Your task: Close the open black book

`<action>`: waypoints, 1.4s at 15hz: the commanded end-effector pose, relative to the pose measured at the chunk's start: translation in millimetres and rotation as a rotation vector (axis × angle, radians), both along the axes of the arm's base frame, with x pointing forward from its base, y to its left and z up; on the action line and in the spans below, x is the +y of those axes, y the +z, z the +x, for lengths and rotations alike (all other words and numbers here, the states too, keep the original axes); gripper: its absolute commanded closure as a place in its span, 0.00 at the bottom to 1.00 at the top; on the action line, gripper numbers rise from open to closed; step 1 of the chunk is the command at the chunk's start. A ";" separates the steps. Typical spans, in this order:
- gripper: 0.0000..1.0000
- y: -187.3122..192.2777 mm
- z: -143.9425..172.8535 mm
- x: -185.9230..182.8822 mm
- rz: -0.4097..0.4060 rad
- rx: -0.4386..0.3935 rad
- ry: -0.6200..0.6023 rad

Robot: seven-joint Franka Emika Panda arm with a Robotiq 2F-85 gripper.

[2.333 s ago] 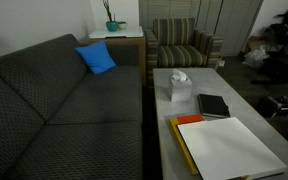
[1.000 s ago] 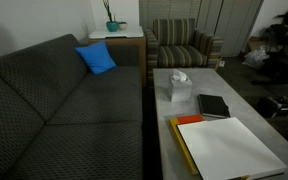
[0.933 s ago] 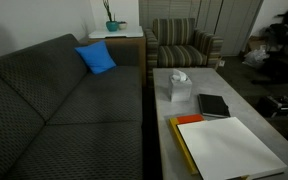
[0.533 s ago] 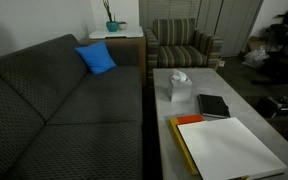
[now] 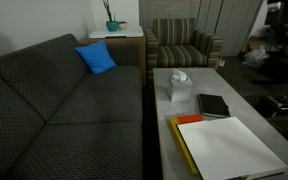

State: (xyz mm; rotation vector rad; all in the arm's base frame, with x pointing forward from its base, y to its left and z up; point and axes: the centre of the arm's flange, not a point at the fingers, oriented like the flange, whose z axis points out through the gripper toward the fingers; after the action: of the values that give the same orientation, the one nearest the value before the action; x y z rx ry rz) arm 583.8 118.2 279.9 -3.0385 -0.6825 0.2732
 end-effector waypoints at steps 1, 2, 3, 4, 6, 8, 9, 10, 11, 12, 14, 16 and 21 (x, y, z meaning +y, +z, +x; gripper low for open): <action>0.00 -44.8 28.5 13.3 0.004 -0.026 0.009; 0.00 -59.6 35.9 16.8 0.025 -0.016 0.013; 0.00 -71.8 41.2 19.1 0.053 0.002 0.024; 0.00 -48.9 16.6 14.4 0.012 -0.008 0.008; 0.00 -70.7 24.7 18.9 0.026 0.007 0.013; 0.00 -77.3 29.4 20.1 0.029 0.009 0.013; 0.00 -76.4 30.7 20.1 0.030 0.006 0.013; 0.00 -77.4 30.1 25.0 0.007 -0.020 0.004; 0.00 -80.3 32.1 28.5 -0.010 -0.030 -0.016; 0.00 -89.9 35.8 33.2 -0.018 -0.030 -0.042; 0.00 -110.9 43.3 39.8 -0.029 -0.021 -0.103; 0.00 -135.3 48.5 45.3 -0.037 -0.007 -0.153; 0.00 -175.2 35.0 48.6 -0.035 0.044 -0.166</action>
State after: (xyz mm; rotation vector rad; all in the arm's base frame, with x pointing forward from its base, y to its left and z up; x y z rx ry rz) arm 618.8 166.9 103.4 -3.0873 -0.4240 0.3517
